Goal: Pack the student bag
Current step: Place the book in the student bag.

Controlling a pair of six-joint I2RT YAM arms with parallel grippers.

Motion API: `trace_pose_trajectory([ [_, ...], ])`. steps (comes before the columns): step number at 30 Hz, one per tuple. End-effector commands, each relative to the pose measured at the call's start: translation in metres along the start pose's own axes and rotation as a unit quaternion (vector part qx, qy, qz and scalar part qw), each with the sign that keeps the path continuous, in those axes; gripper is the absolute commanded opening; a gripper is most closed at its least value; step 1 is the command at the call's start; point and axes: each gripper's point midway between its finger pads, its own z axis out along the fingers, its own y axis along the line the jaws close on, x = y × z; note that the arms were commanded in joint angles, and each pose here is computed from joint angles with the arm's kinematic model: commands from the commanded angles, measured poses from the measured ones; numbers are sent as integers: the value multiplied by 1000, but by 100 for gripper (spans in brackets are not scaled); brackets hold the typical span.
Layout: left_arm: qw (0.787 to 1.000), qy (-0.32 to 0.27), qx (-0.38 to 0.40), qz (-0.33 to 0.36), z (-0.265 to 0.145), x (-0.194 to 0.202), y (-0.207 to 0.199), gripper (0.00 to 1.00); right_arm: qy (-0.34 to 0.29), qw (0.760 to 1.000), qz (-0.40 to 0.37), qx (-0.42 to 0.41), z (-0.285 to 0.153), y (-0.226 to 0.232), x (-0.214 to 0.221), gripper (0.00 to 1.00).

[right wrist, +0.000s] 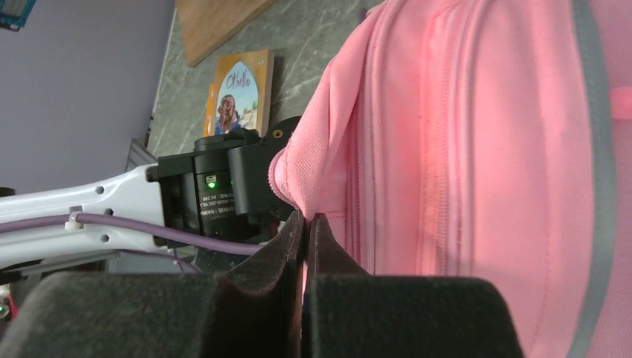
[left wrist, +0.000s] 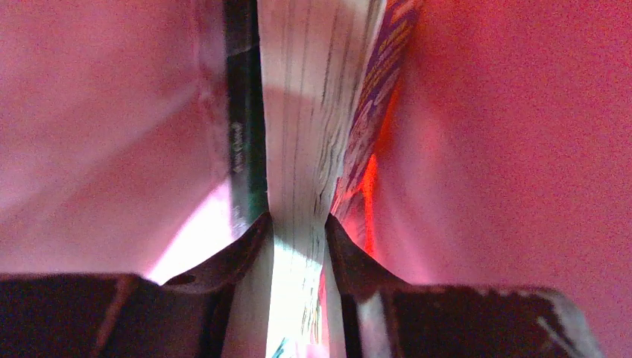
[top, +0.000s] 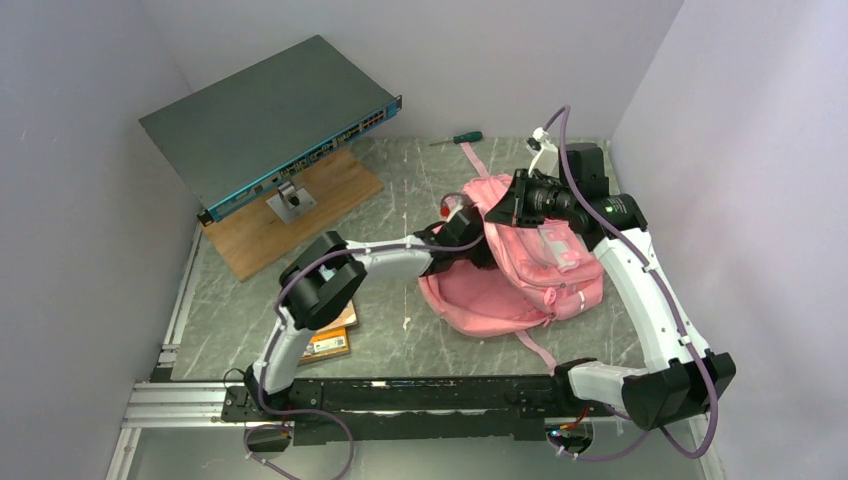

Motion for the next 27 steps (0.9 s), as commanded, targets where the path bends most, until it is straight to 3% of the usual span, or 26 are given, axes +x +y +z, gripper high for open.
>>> trace_pose_trajectory([
  [1, 999, 0, 38, 19, 19, -2, -64, 28, -70, 995, -38, -59, -16, 33, -33, 0],
  [3, 1000, -9, 4, 29, 23, -6, -53, 34, -72, 995, -40, -52, -18, 32, -35, 0],
  [7, 1000, -17, -12, 8, 0, -10, -29, 65, -74, 996, -46, -35, -20, 24, -36, 0],
  [10, 999, -11, -23, 32, -13, -9, -24, 77, -71, 996, -42, -34, -15, 17, -33, 0],
  [14, 997, -6, -23, 76, -30, -9, -26, 85, -67, 997, -34, -32, -9, 6, -29, 0],
  [19, 989, 5, 9, 147, -64, -5, -36, 88, -67, 997, -34, -13, -11, -10, -27, 0],
  [27, 957, -19, 121, 264, -160, -1, -58, 95, -62, 997, -36, 4, -8, -26, -18, 0],
])
